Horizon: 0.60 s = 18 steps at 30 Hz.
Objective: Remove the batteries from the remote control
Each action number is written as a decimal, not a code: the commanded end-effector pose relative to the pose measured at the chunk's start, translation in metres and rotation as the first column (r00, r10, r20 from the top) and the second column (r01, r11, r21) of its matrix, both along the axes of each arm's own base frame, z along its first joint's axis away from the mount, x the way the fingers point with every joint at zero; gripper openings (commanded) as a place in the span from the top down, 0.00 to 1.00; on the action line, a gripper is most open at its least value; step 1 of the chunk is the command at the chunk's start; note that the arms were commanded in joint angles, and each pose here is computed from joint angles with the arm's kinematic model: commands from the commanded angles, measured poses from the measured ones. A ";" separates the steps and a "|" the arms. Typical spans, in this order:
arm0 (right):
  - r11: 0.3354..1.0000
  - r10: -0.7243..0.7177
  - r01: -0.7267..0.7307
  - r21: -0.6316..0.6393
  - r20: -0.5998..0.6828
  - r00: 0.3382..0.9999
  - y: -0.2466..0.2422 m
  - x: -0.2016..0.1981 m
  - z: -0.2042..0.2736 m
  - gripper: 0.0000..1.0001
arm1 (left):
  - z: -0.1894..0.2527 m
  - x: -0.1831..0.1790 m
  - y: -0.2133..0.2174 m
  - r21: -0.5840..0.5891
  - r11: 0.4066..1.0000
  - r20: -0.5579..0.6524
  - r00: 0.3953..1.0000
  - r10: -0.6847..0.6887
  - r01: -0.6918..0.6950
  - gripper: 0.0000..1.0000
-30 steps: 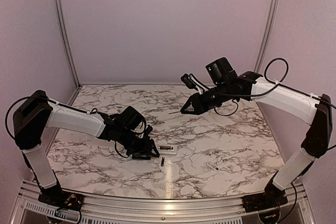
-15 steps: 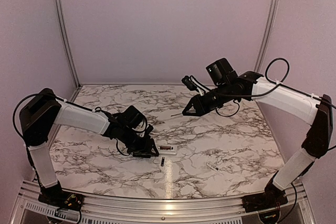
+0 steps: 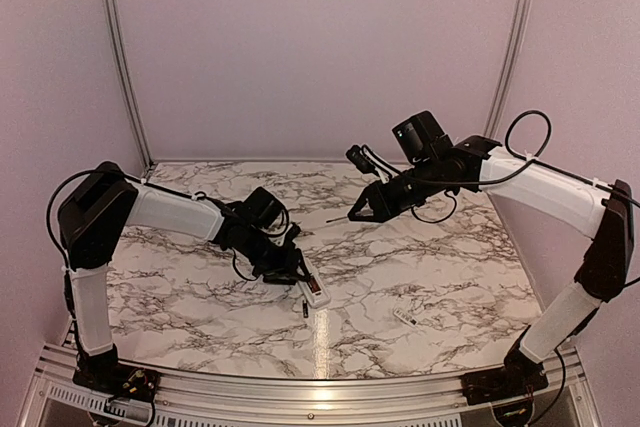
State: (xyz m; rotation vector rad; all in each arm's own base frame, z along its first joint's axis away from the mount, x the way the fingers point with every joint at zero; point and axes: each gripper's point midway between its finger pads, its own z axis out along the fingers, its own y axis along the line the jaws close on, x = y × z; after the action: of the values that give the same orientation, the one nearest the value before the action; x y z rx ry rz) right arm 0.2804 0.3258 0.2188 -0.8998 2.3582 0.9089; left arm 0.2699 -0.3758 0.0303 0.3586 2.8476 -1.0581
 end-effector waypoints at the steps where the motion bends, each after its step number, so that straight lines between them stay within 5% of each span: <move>1: 1.000 -0.001 0.001 -0.024 0.008 1.000 -0.004 -0.001 -0.002 1.00 | -0.005 0.006 -0.004 0.018 0.999 -0.007 0.999 -0.034 0.034 0.54; 18: 0.999 0.011 -0.011 -0.045 0.001 1.000 -0.006 -0.003 -0.009 1.00 | 0.008 0.024 -0.023 -0.008 0.999 0.017 0.998 -0.053 0.053 0.55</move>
State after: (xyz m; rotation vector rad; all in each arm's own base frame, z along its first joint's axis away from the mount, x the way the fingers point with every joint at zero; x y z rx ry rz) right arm 0.2794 0.3228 0.2154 -0.9206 2.3646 0.8832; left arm 0.2958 -0.4001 0.0410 0.4196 2.8071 -1.0839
